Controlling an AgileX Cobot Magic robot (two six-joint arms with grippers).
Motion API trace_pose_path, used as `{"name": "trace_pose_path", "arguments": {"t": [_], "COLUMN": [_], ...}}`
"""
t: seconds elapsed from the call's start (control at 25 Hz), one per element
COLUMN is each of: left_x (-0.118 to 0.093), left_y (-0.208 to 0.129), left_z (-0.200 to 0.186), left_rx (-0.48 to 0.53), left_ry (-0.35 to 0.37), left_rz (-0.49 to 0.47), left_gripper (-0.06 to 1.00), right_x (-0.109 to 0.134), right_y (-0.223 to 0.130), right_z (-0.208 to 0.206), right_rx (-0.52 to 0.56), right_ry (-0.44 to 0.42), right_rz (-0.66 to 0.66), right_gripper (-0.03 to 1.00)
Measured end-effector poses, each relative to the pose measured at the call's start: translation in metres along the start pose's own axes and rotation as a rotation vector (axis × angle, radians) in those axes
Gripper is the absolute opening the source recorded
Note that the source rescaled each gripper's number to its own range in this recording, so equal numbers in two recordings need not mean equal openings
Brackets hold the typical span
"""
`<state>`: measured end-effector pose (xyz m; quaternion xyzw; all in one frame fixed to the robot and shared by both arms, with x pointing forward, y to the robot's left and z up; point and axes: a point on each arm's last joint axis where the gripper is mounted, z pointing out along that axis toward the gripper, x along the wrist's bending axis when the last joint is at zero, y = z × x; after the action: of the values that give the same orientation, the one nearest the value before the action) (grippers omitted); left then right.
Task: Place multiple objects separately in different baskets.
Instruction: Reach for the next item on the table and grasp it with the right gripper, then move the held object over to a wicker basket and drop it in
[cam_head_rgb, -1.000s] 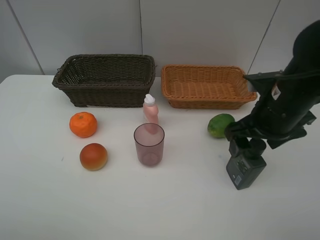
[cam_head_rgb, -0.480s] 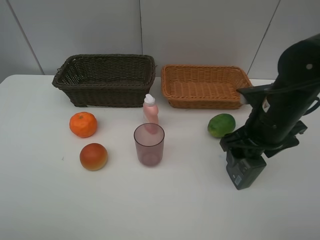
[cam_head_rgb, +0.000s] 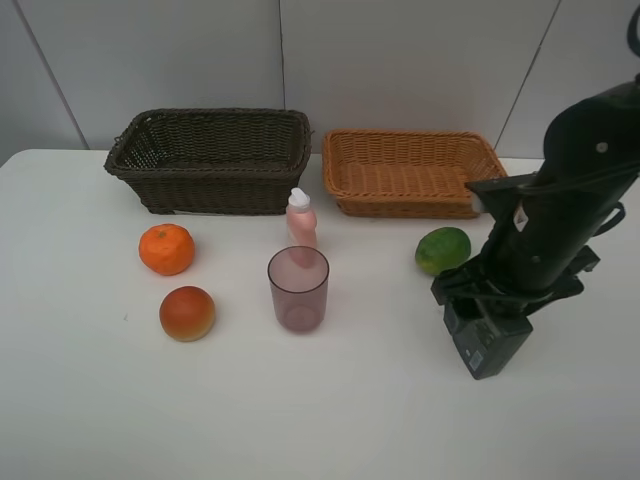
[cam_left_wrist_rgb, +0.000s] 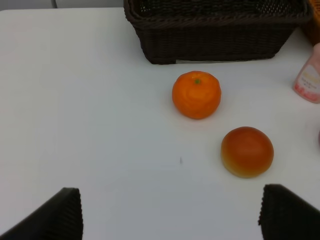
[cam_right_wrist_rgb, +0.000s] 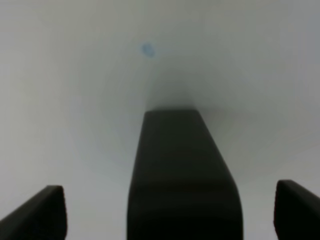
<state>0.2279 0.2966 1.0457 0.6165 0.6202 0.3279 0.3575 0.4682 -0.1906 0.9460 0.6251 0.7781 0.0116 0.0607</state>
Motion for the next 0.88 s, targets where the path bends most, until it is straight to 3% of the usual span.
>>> {"name": "trace_pose_path", "arguments": {"t": [0.48, 0.56, 0.64, 0.72, 0.84, 0.88], "left_x": [0.0, 0.0, 0.0, 0.0, 0.0, 0.0], "left_y": [0.0, 0.0, 0.0, 0.0, 0.0, 0.0], "left_z": [0.0, 0.0, 0.0, 0.0, 0.0, 0.0], "left_rx": [0.0, 0.0, 0.0, 0.0, 0.0, 0.0], "left_ry": [0.0, 0.0, 0.0, 0.0, 0.0, 0.0], "left_rz": [0.0, 0.0, 0.0, 0.0, 0.0, 0.0], "left_gripper": [0.92, 0.92, 0.92, 0.92, 0.92, 0.92], "right_x": [0.0004, 0.0004, 0.0004, 0.0004, 0.0002, 0.0001], "right_y": [-0.0005, -0.0005, -0.0005, -0.0005, -0.0004, -0.0006], "right_z": [0.0085, 0.0085, 0.0085, 0.0085, 0.0085, 0.0085], "right_rx": [0.034, 0.034, 0.034, 0.034, 0.033, 0.036], "right_ry": [-0.012, -0.012, -0.012, -0.012, -0.015, -0.016], "right_rz": [-0.007, -0.007, -0.007, -0.007, -0.009, -0.009], "right_gripper": [0.92, 0.88, 0.76, 0.57, 0.1, 0.08]}}
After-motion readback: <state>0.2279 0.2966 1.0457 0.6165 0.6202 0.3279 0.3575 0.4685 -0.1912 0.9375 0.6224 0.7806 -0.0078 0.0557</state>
